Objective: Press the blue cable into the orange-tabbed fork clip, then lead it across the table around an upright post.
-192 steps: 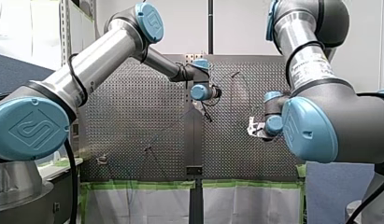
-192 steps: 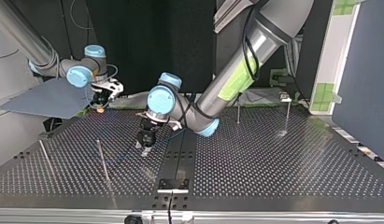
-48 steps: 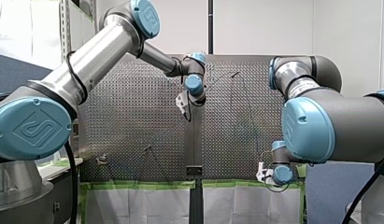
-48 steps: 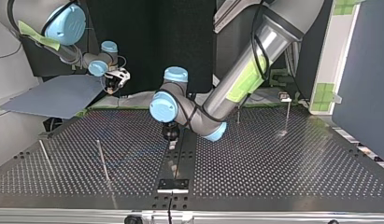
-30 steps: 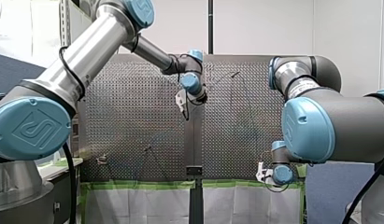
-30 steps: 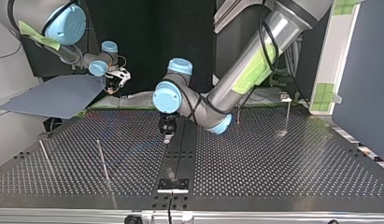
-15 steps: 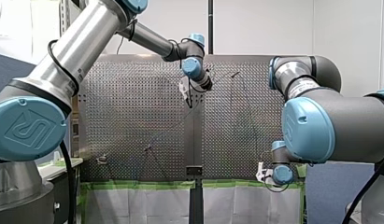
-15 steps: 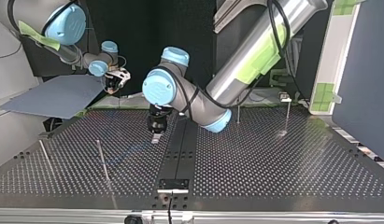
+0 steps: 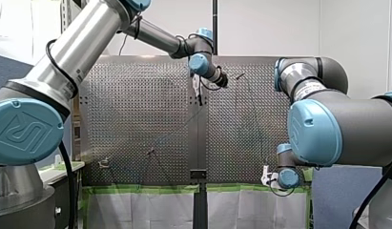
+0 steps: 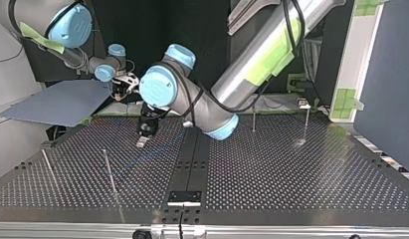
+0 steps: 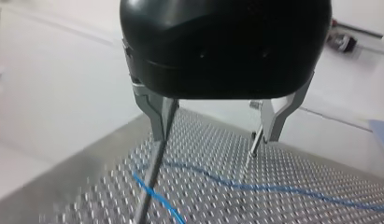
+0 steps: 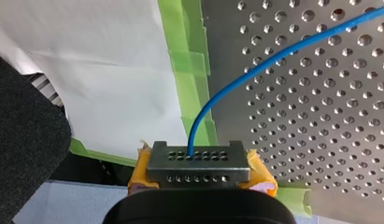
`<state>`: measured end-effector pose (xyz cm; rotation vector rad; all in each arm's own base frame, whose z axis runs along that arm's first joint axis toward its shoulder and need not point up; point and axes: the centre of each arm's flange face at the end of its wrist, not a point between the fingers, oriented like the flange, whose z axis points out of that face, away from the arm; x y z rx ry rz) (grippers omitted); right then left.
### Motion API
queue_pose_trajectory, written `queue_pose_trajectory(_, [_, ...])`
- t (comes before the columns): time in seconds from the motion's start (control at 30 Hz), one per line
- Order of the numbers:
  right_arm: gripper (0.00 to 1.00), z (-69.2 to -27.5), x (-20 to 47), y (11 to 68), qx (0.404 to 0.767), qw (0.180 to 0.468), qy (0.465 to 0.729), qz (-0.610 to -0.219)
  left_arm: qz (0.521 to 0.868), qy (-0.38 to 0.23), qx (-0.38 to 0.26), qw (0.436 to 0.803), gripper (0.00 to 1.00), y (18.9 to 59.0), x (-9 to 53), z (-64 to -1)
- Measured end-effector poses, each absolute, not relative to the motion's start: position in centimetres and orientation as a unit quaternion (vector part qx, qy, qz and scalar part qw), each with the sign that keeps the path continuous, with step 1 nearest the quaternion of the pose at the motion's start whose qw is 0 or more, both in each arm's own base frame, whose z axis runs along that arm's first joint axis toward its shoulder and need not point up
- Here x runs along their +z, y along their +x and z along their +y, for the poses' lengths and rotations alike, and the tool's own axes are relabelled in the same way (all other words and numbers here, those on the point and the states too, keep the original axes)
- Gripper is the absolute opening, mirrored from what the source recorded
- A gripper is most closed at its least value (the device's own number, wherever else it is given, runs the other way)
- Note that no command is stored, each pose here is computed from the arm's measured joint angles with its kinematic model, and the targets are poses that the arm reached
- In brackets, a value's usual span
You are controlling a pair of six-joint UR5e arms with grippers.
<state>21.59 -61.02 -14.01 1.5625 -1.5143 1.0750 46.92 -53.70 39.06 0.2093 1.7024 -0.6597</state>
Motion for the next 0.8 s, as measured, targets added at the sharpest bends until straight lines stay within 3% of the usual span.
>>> queue_pose_trajectory(0.23, [0.0,-61.0,-14.0,21.7,0.414,0.349,0.605,-0.584,0.728,0.119,-0.268,0.62,1.0,46.0,42.0,-54.7])
queue_pose_trajectory(0.53, [0.0,-60.9,-14.0,21.9,0.414,0.349,0.606,-0.582,0.706,0.108,-0.263,0.649,1.0,46.5,45.9,-54.9])
queue_pose_trajectory(0.8, [0.0,-60.9,-14.0,22.0,0.415,0.349,0.607,-0.582,0.708,0.11,-0.263,0.646,1.0,46.4,46.1,-54.9])
